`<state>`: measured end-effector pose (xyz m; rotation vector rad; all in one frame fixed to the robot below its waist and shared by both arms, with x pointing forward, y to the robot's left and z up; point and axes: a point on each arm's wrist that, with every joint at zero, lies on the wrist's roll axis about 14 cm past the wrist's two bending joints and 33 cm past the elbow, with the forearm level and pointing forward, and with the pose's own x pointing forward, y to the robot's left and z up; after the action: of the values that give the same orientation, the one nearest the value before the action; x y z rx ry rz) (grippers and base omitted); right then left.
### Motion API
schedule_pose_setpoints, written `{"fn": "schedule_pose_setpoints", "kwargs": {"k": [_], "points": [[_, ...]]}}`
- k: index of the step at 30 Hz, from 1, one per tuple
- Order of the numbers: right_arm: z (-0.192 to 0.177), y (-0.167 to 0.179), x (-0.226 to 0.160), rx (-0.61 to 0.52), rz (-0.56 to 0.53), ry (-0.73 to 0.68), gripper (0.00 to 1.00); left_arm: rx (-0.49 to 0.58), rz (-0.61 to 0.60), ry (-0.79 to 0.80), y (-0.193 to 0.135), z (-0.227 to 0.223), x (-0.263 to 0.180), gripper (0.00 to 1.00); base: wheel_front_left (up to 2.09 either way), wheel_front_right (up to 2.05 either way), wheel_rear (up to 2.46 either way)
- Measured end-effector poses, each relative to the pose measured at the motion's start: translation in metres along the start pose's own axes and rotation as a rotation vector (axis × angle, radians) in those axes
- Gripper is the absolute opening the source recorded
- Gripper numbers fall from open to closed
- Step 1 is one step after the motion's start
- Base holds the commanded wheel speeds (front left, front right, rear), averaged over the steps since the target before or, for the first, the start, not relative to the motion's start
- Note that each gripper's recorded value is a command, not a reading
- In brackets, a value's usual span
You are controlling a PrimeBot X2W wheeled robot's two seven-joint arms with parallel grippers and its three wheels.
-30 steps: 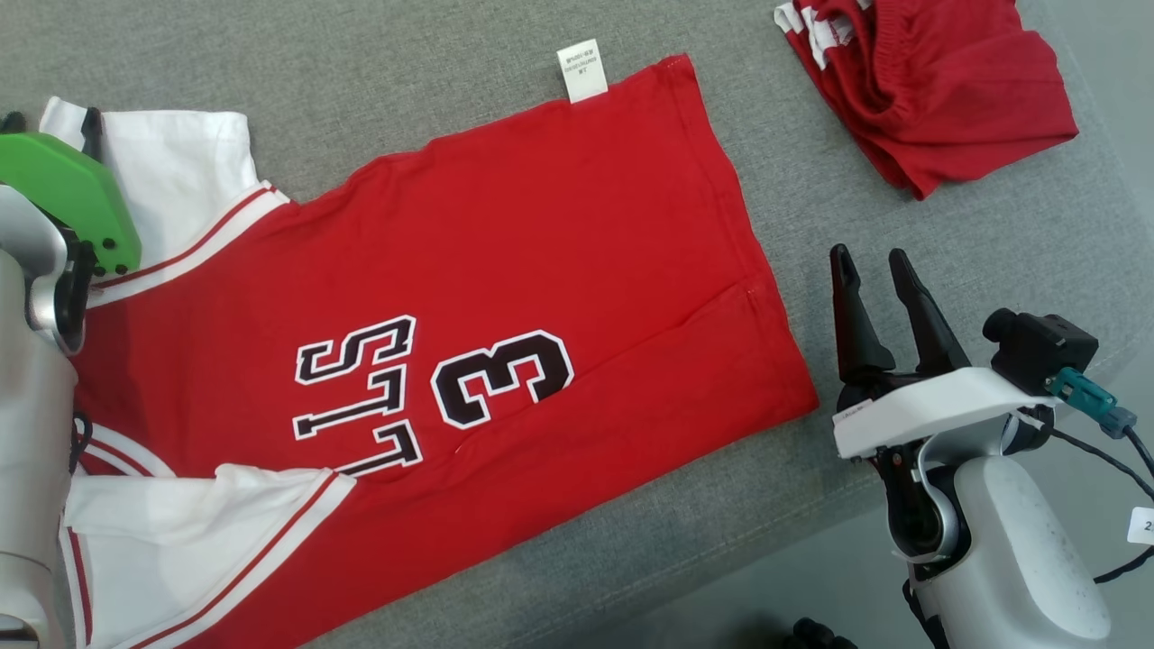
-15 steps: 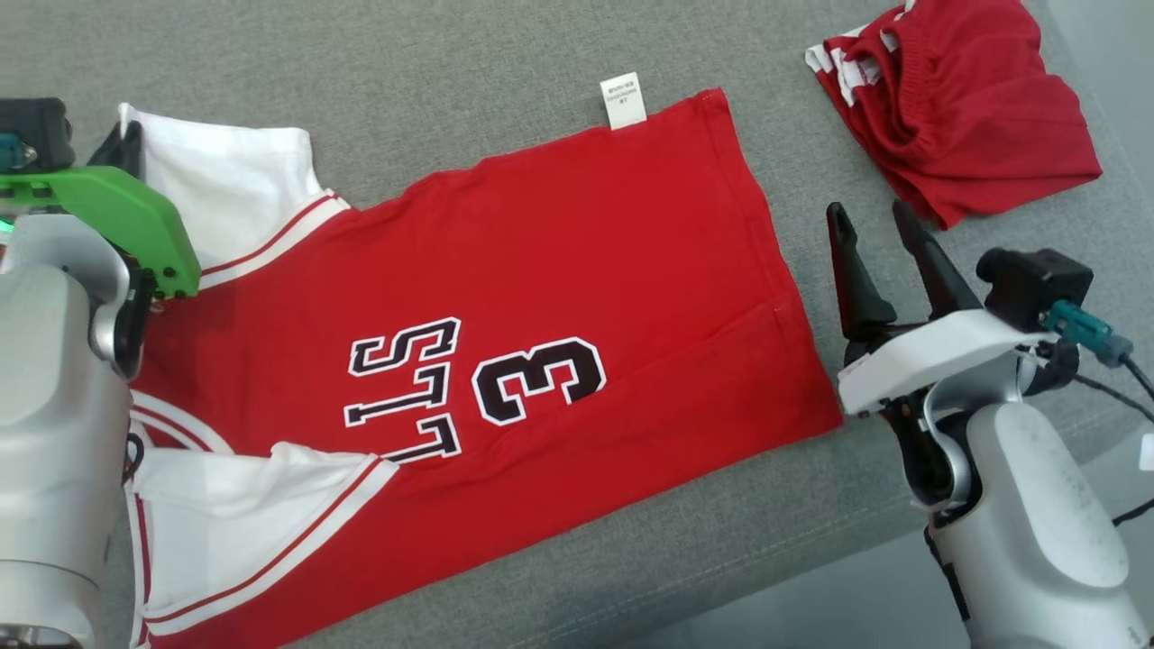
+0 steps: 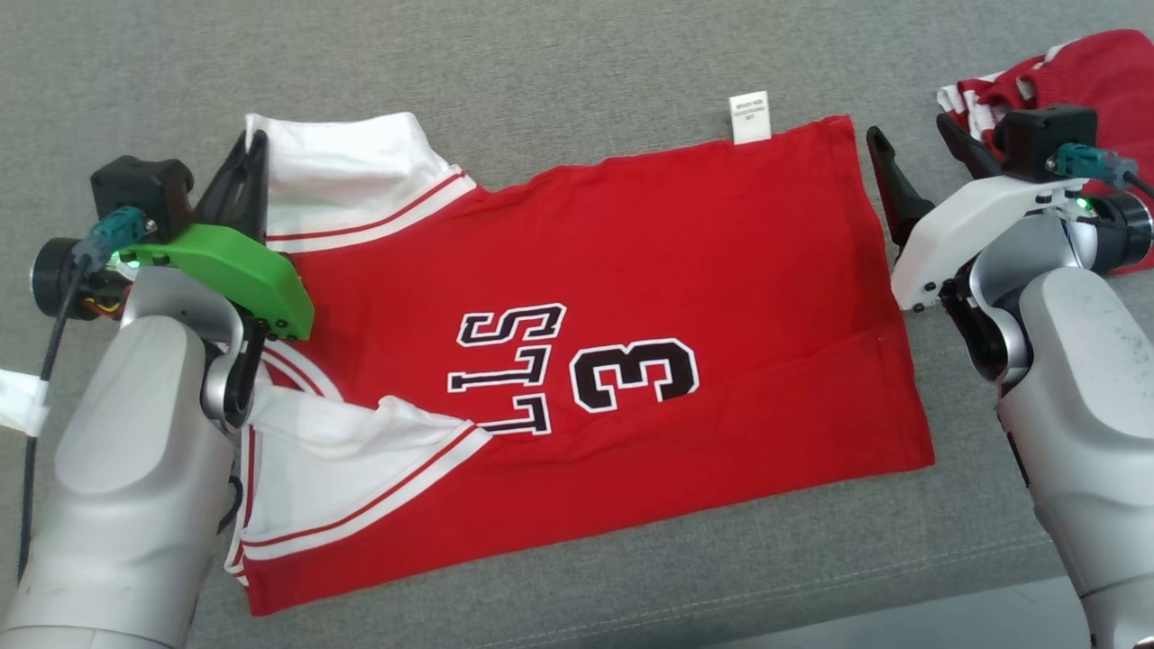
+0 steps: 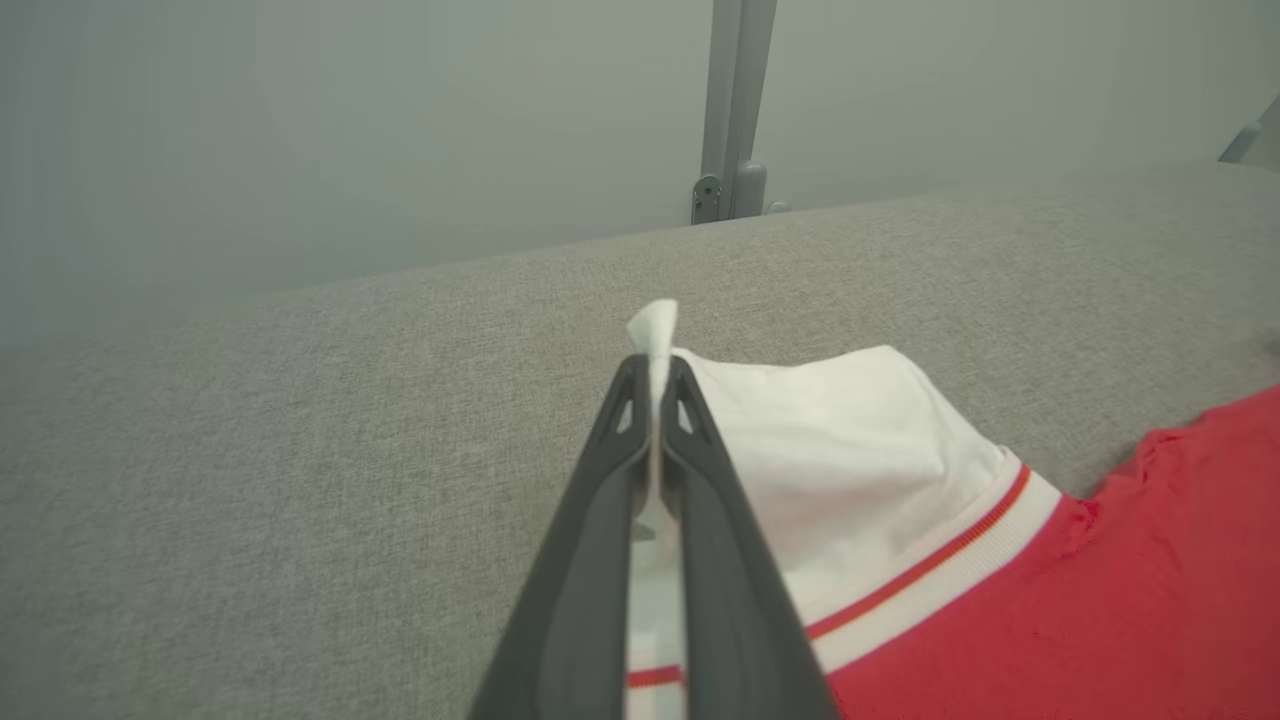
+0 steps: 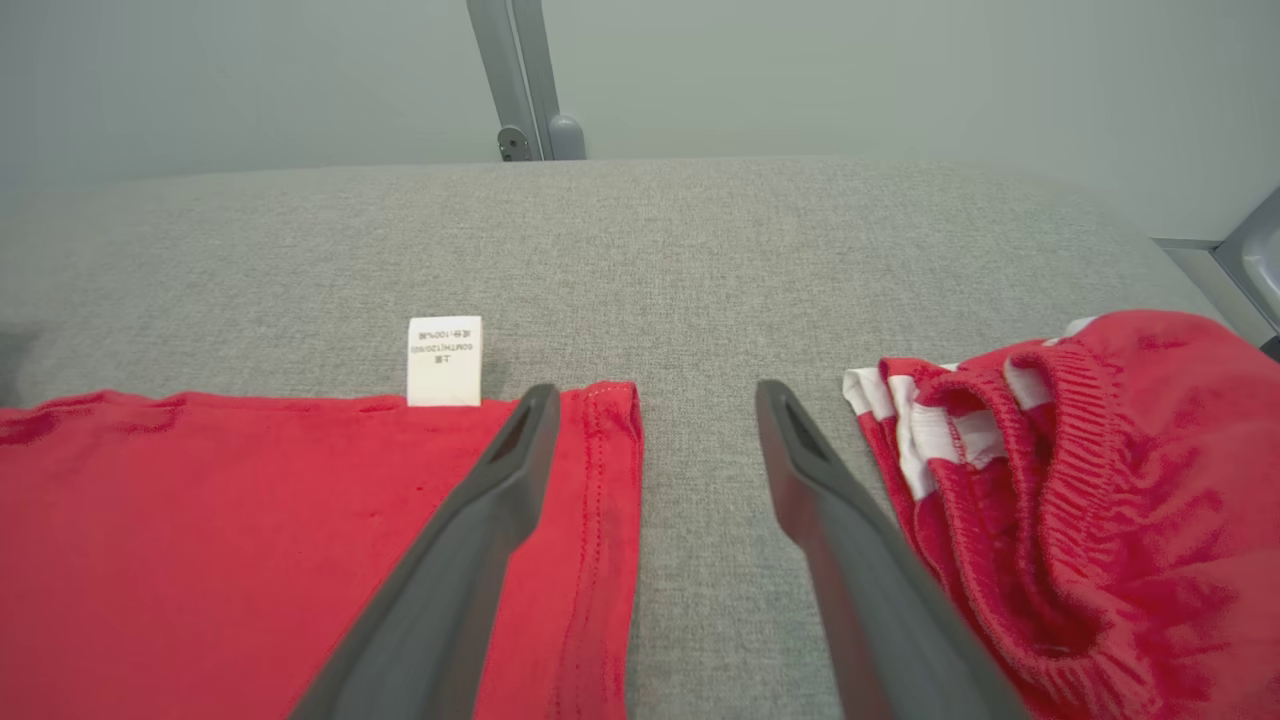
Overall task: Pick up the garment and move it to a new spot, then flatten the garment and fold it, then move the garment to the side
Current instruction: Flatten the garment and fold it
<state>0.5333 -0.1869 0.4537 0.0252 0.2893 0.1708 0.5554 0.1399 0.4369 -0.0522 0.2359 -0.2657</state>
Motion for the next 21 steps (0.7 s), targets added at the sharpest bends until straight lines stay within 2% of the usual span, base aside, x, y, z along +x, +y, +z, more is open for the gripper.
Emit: {"fn": "schedule_pose_setpoints", "kwargs": {"k": [8,20,21], "points": [[-0.023,0.014,0.036,-0.059,0.052,0.157,1.00,-0.026,0.030,-0.030,0.004,0.003,-0.019,0.00,0.00,0.00,0.00],[-0.054,0.017,0.059,-0.040,0.060,0.281,1.00,-0.039,0.049,-0.003,0.010,-0.008,-0.024,0.00,0.00,0.00,0.00],[-0.054,0.017,0.059,-0.040,0.060,0.286,0.96,-0.039,0.048,-0.004,0.010,-0.007,-0.024,0.00,0.00,0.00,0.00]]}}
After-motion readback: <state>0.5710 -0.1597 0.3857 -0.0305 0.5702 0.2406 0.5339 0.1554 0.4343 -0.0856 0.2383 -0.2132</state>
